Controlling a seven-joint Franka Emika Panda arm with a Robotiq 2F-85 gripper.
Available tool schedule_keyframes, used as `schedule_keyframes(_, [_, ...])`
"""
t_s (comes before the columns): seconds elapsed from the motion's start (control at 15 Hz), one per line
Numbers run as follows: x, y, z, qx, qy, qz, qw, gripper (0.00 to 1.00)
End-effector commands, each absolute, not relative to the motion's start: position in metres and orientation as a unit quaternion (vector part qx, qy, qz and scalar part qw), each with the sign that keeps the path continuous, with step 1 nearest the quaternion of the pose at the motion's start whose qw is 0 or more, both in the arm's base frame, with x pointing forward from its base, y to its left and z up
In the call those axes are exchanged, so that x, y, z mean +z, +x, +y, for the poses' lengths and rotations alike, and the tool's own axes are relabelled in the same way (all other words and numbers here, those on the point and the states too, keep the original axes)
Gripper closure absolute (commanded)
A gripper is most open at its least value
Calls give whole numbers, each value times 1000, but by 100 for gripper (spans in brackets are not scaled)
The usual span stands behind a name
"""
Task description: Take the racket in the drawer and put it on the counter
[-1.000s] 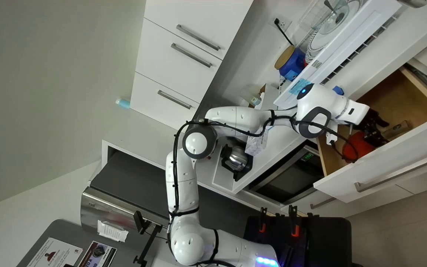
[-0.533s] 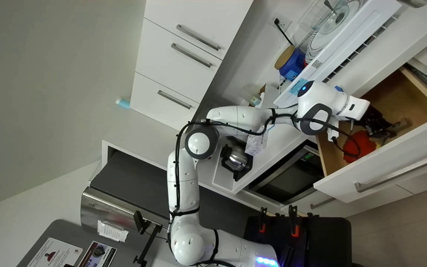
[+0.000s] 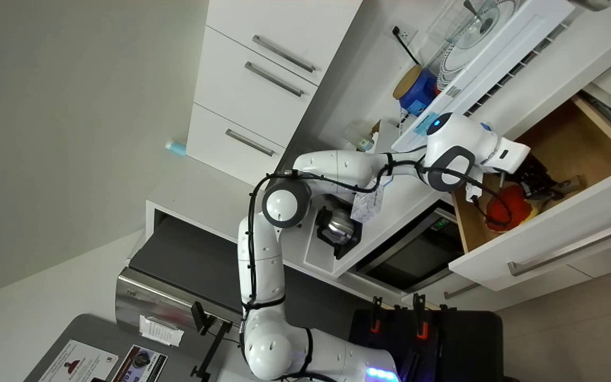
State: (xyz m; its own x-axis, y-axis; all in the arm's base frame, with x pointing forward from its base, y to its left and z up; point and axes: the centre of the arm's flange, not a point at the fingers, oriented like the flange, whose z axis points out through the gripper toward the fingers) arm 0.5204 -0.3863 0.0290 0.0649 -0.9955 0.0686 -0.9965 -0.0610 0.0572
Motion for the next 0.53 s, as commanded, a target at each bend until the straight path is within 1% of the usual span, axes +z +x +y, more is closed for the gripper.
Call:
schedule_keyframes(0.0, [74,502,-391,-33,730,-682,30,93])
schedule_keyframes(0.47, [145,482,-411,4,718,-695,35,93])
